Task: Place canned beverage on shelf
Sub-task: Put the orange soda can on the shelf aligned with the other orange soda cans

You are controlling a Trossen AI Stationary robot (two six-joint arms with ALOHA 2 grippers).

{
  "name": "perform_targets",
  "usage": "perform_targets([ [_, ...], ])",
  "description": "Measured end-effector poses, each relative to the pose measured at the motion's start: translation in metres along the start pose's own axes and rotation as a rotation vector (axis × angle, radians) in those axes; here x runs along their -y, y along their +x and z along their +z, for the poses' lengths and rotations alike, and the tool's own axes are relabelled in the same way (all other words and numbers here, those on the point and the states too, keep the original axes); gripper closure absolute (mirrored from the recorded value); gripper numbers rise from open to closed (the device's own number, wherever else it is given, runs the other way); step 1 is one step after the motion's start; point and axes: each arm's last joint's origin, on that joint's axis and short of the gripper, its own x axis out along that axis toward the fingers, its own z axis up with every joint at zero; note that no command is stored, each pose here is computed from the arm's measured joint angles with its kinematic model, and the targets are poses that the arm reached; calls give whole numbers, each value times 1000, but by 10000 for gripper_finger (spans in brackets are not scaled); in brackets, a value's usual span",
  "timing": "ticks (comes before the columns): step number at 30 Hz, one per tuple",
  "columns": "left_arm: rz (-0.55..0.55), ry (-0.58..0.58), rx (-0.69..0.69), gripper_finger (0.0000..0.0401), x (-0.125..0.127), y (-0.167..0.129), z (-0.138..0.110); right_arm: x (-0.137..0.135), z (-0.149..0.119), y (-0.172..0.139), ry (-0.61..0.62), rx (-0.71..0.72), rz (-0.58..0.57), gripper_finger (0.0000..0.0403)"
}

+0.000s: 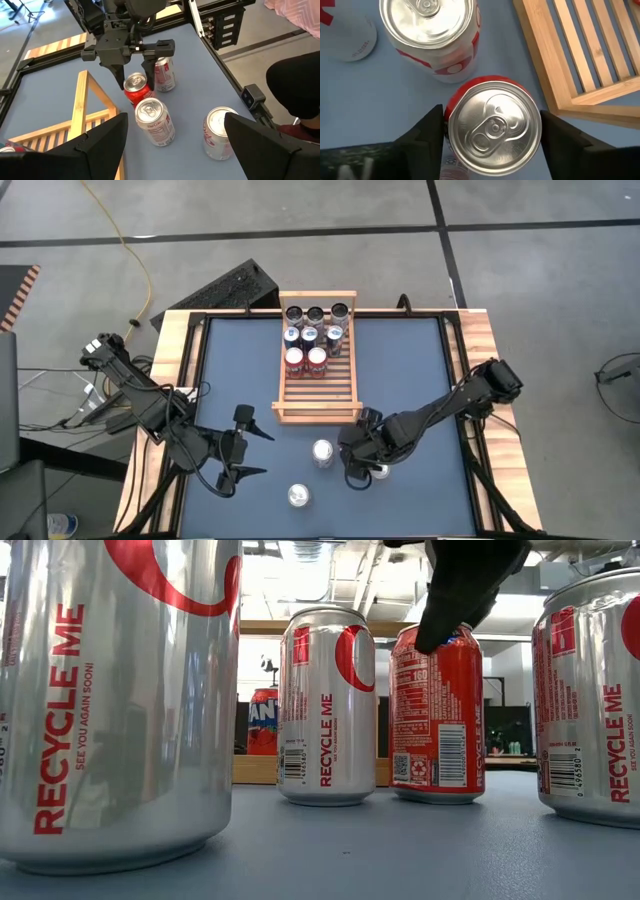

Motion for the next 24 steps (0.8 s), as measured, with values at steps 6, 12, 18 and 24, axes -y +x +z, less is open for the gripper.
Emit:
perform_targets([
  [6,0,1,-3,83,0,0,0,-4,-4,-2,-64,0,5,200],
  [12,0,5,-3,83,0,0,0,-9,-8,-4,-222,-3,19,194],
  [18,1,12,-3,83,0,0,0,-10,-8,-7,-481,-25,63,194],
  [24,2,11,-4,83,0,0,0,-9,-2,-17,-678,-88,152,193],
])
